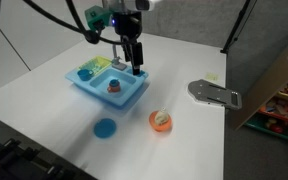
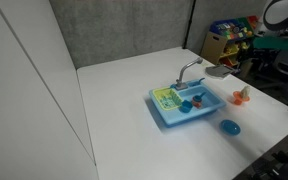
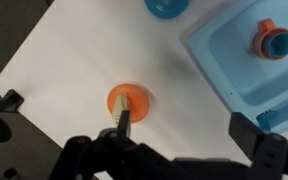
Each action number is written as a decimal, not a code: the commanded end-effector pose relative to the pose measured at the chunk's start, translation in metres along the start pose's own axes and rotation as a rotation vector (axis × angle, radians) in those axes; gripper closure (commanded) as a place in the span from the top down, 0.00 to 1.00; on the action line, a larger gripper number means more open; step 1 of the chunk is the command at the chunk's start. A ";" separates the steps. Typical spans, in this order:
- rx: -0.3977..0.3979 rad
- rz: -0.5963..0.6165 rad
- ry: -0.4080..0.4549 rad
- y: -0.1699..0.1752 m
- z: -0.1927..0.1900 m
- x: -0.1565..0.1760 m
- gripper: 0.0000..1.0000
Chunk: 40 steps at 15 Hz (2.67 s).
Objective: Move the small bottle to the toy plate rack
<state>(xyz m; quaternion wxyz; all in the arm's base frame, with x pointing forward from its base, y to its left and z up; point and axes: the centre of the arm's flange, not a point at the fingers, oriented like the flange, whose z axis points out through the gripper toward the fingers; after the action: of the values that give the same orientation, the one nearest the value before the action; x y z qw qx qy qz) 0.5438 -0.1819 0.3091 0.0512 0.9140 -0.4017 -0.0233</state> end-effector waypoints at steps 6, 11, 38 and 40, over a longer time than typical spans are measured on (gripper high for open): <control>-0.009 -0.050 -0.003 0.003 0.035 0.015 1.00; -0.012 -0.044 -0.015 0.004 0.034 0.014 1.00; -0.038 0.133 -0.006 0.062 0.141 0.095 1.00; -0.050 0.122 -0.010 0.069 0.149 0.098 1.00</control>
<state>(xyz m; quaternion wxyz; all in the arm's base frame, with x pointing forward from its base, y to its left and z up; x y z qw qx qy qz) 0.5442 -0.2946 0.1764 0.0658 0.8791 -0.4705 -0.0384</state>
